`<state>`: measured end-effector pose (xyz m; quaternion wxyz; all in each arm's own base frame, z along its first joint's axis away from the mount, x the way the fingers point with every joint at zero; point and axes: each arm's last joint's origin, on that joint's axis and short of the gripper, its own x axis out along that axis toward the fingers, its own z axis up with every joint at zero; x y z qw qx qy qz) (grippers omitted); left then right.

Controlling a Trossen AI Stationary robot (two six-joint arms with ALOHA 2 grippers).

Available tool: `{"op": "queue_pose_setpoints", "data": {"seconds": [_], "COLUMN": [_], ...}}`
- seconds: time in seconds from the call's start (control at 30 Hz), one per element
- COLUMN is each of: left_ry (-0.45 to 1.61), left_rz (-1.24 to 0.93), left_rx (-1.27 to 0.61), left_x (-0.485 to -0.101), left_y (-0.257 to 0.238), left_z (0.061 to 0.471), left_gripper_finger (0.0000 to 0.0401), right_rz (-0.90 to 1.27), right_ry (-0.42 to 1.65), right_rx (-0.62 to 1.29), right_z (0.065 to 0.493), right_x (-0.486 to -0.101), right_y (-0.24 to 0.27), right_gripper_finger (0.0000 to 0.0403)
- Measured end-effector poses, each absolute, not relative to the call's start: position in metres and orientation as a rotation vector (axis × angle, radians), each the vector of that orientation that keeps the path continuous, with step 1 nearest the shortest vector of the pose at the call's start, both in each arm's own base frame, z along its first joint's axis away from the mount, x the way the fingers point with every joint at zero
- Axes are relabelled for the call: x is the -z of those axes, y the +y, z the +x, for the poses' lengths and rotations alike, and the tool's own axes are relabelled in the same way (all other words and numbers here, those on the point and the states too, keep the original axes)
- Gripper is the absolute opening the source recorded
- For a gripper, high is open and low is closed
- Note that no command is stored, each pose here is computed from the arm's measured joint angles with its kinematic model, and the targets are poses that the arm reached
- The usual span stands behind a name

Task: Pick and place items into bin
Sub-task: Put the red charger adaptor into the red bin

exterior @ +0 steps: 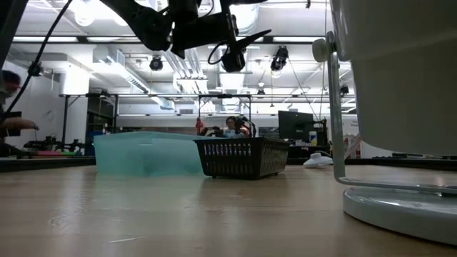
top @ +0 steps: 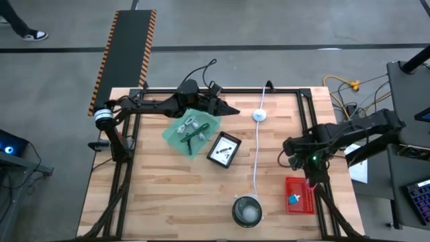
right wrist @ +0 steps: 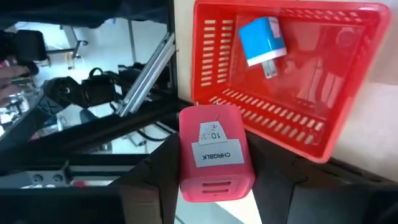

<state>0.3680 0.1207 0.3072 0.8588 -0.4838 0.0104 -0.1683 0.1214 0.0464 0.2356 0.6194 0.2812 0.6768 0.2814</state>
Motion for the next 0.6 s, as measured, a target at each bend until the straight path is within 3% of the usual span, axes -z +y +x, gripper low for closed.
{"op": "queue_pose_setpoints", "data": {"seconds": [0.3, 0.6], "left_ry": [0.034, 0.036], "left_rz": [-1.011, -1.010], "left_rx": [0.370, 0.370], "left_x": [-0.307, -0.307], "left_y": [0.124, 0.128], "left_z": [0.366, 0.365], "left_gripper_finger": [0.0256, 0.0256], "right_rz": [0.708, 0.770], "right_ry": [1.547, 1.599], "right_rx": [-0.633, -0.562], "right_z": [0.125, 0.123], "right_x": [-0.221, -0.215], "right_y": [0.049, 0.049], "right_gripper_finger": [0.0150, 0.0204]}}
